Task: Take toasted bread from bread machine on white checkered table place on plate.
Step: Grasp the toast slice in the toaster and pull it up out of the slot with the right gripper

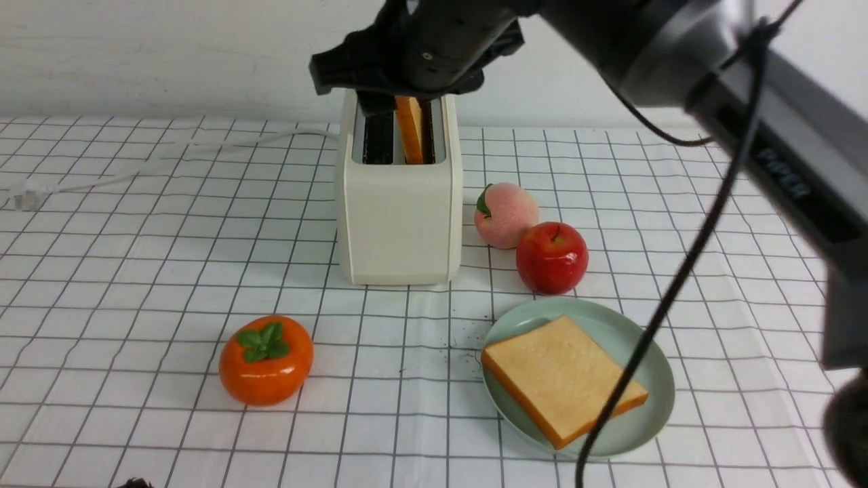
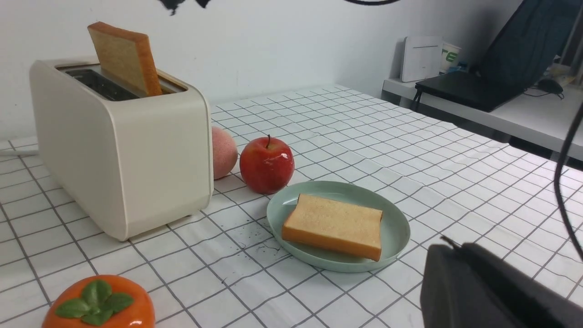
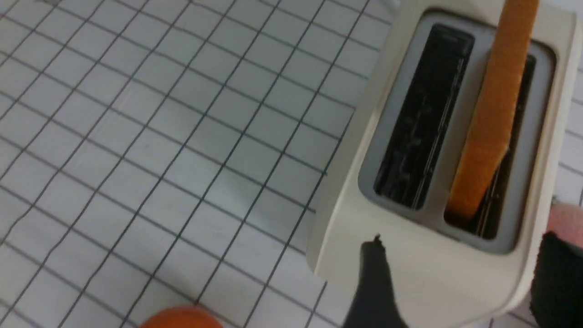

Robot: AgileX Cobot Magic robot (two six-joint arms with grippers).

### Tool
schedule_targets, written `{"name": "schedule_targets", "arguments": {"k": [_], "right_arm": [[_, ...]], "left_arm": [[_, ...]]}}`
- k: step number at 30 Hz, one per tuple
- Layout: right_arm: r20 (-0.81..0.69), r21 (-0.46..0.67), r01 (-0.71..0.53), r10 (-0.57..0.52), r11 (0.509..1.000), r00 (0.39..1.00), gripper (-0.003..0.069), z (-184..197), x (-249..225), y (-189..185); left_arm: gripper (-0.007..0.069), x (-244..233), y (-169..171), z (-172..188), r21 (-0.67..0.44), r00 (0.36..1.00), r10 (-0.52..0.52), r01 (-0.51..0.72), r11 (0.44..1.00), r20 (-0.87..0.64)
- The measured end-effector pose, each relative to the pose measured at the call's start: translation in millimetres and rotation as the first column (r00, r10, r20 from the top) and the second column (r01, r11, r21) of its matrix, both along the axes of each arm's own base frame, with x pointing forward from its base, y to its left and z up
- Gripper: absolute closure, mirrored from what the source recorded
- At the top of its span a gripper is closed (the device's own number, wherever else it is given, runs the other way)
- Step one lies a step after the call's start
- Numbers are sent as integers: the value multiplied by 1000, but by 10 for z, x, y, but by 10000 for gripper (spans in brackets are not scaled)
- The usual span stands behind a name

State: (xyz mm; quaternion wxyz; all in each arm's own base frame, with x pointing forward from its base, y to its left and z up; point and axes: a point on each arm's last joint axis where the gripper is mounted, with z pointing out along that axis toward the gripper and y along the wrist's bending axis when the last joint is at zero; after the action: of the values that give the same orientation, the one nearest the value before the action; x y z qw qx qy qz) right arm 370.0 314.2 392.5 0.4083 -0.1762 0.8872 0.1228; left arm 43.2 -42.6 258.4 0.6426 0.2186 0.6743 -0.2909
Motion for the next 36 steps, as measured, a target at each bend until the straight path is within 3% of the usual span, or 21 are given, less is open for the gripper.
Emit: {"name": "schedule_targets", "arguments": {"k": [5, 12, 18, 23, 26, 32, 36], "right_arm": [[88, 10, 66, -67, 998, 994, 132, -241, 307, 55], [143, 81, 121, -131, 989, 981, 153, -505, 692, -44], [124, 93, 160, -171, 983, 977, 282, -658, 846, -135], [107, 114, 154, -166, 982, 980, 487, -706, 864, -113], [107, 120, 151, -164, 981, 981, 554, -704, 863, -108], [123, 140, 149, -167, 979, 978, 564, -528, 800, -146], [173, 171, 123, -152, 978, 973, 564, -35, 547, -226]], "left_arm": [[630, 0, 0, 0, 0, 1000, 0, 0, 1000, 0], [626, 0, 0, 0, 0, 1000, 0, 0, 1000, 0], [620, 0, 0, 0, 0, 1000, 0, 0, 1000, 0], [620, 0, 0, 0, 0, 1000, 0, 0, 1000, 0], [619, 0, 0, 0, 0, 1000, 0, 0, 1000, 0], [613, 0, 0, 1, -1, 1000, 0, 0, 1000, 0], [606, 0, 0, 1, -1, 1000, 0, 0, 1000, 0]]}}
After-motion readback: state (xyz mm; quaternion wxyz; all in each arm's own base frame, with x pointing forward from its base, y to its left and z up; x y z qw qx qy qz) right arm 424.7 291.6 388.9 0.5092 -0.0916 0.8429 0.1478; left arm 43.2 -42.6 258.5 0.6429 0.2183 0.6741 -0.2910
